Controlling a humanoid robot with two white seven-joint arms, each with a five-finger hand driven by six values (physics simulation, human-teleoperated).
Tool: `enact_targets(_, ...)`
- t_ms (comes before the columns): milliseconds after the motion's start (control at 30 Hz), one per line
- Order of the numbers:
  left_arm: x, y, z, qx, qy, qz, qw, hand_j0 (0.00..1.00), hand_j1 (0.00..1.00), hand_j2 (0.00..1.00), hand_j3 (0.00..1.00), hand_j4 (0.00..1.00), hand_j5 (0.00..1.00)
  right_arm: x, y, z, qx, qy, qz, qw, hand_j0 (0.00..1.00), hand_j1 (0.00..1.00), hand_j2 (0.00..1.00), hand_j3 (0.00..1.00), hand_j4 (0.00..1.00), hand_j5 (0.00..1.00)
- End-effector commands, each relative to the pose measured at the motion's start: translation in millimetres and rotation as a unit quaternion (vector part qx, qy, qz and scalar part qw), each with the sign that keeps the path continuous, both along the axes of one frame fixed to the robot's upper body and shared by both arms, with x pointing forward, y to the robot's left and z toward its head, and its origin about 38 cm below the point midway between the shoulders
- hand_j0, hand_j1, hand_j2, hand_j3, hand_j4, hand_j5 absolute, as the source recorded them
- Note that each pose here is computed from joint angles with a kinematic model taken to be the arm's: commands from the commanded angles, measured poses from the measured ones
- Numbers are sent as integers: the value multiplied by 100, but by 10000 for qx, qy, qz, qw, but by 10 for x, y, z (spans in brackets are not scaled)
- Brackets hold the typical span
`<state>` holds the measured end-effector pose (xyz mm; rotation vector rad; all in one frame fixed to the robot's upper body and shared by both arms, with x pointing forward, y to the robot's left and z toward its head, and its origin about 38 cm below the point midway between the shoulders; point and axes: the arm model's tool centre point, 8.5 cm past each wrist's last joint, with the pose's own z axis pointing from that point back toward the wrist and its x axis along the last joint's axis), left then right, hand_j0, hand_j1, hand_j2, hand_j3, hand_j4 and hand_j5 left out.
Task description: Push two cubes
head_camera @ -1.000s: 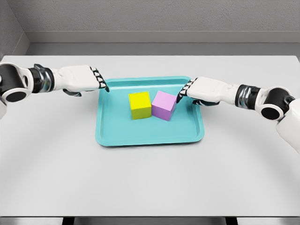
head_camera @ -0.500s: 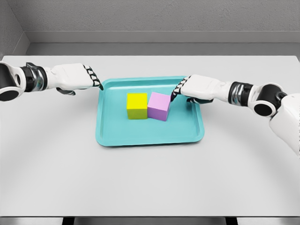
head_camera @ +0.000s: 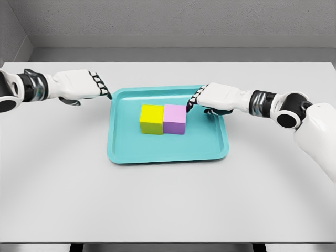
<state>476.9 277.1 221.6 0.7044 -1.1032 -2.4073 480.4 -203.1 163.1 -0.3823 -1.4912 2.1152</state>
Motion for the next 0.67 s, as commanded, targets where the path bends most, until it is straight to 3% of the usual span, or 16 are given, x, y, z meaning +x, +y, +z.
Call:
enact_targets(0,-4,55,17,-22,9,53,10000,85,85,85,85,85,85,1,2,-22,-38,11,6,10000,64,64,64,64,64,64)
enact_targets(167,-18,70,19,-137,73,62,9999,92,92,92,92,92,92,-37,-185,76,-118,-85,-42,9999,64,64,64,64,64,64)
enact_targets(200,-44,210,65,-204,126,171,9996,100,100,100,100,100,100,-72,-249,148,-174,-176,-17,9997,64,64,64,64,64,64)
enact_targets(267,-77,473,195,-264,101,399,9988,100,100,100,100,100,100,-128,-375,240,-264,-293,-13,9992,64,64,64,64,64,64)
enact_targets(333,-86,556,214,-357,151,489,9981,100,100,100,100,100,100,-270,-525,490,-238,-516,93,9983,66,66,66,66,66,66)
enact_targets(367,-109,632,228,-427,209,560,9973,100,100,100,100,100,100,-370,-671,837,-2,-816,76,9966,67,67,67,67,67,67)
enact_targets(433,-120,728,283,-427,169,650,9968,100,100,100,100,100,100,-519,-1109,1350,366,-1295,-311,9904,69,69,69,69,69,69)
enact_targets(467,-124,750,308,-462,166,668,9966,100,100,100,100,100,100,-569,-1309,1444,513,-1317,-519,9886,72,72,72,72,72,72)
enact_targets(500,-122,764,300,-473,178,692,9963,100,100,100,100,100,100,-640,-1493,1358,657,-1168,-746,9882,99,99,99,99,99,99)
enact_targets(567,-120,780,315,-480,162,712,9962,100,100,100,100,100,100,-746,-1777,1105,520,-837,-1098,9891,100,100,100,100,100,100)
enact_targets(633,-120,780,315,-480,162,712,9962,100,100,100,100,100,100,-707,-1945,957,513,-632,-1380,9871,100,100,100,100,100,100)
